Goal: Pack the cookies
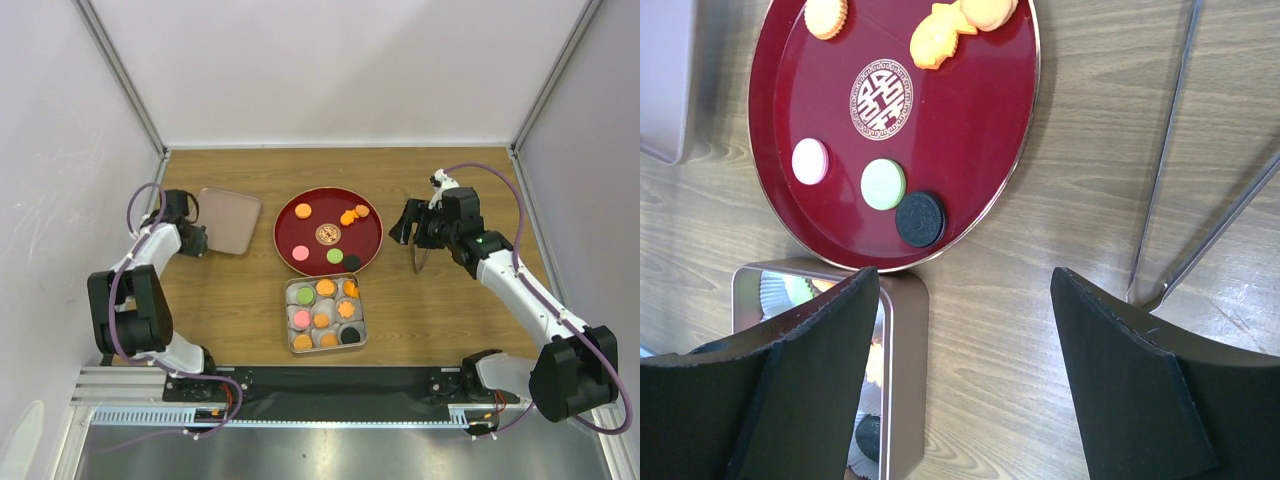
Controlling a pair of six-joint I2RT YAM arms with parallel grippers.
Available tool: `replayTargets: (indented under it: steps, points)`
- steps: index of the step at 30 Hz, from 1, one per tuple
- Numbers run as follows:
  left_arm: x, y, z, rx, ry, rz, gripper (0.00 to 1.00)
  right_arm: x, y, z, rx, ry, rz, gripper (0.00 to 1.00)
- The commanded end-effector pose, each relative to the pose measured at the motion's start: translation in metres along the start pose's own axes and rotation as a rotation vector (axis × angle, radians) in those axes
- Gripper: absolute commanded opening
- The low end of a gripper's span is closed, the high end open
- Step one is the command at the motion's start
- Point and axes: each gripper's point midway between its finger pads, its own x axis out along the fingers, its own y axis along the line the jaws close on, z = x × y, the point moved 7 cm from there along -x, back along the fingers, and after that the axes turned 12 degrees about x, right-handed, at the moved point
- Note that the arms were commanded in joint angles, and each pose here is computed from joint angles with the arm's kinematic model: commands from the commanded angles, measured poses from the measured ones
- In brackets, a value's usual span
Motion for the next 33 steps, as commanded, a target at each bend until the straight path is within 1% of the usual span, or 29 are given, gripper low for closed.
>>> replayTargets:
  steps: [1,6,11,13,15,16,18,19,22,23,28,31,33]
  points:
    - [-0.028,-0.022,0.017,0.06,-0.058,-0.16,0.0,0.002,0.004,0.007,-0.012,-0.032,0.03,0.76]
    - [-0.043,-0.021,0.013,0.13,-0.058,-0.261,0.0,0.003,0.004,0.006,-0.019,-0.025,0.04,0.76]
    - [-0.062,-0.02,0.001,0.24,-0.039,-0.343,0.0,0.004,0.014,0.004,-0.033,0.003,0.142,0.78]
    - [-0.074,-0.019,-0.005,0.275,-0.037,-0.389,0.0,0.003,0.021,0.006,-0.044,0.009,0.2,0.8]
    - [-0.079,-0.015,-0.013,0.328,-0.022,-0.407,0.0,0.001,0.029,0.005,-0.049,0.033,0.27,0.85]
    - [-0.086,-0.014,-0.019,0.357,-0.02,-0.427,0.0,0.0,0.035,0.008,-0.058,0.021,0.308,0.87]
    - [-0.092,-0.01,-0.027,0.408,0.001,-0.456,0.0,-0.004,0.045,0.008,-0.057,0.044,0.387,0.88]
    - [-0.093,-0.007,-0.035,0.428,0.02,-0.47,0.0,-0.005,0.051,0.01,-0.066,0.034,0.421,0.89]
    - [-0.106,-0.003,-0.049,0.502,0.046,-0.518,0.0,-0.008,0.069,0.006,-0.101,0.052,0.495,0.9]
    - [-0.112,-0.001,-0.058,0.546,0.057,-0.544,0.0,-0.007,0.073,0.005,-0.11,0.056,0.505,0.91]
    - [-0.13,0.003,-0.082,0.668,0.09,-0.625,0.0,-0.002,0.101,-0.004,-0.176,0.114,0.564,0.9]
    - [-0.137,0.006,-0.093,0.721,0.116,-0.671,0.0,0.003,0.116,-0.009,-0.193,0.155,0.591,0.91]
    - [-0.142,0.006,-0.098,0.741,0.125,-0.7,0.0,0.009,0.119,-0.013,-0.196,0.175,0.575,0.91]
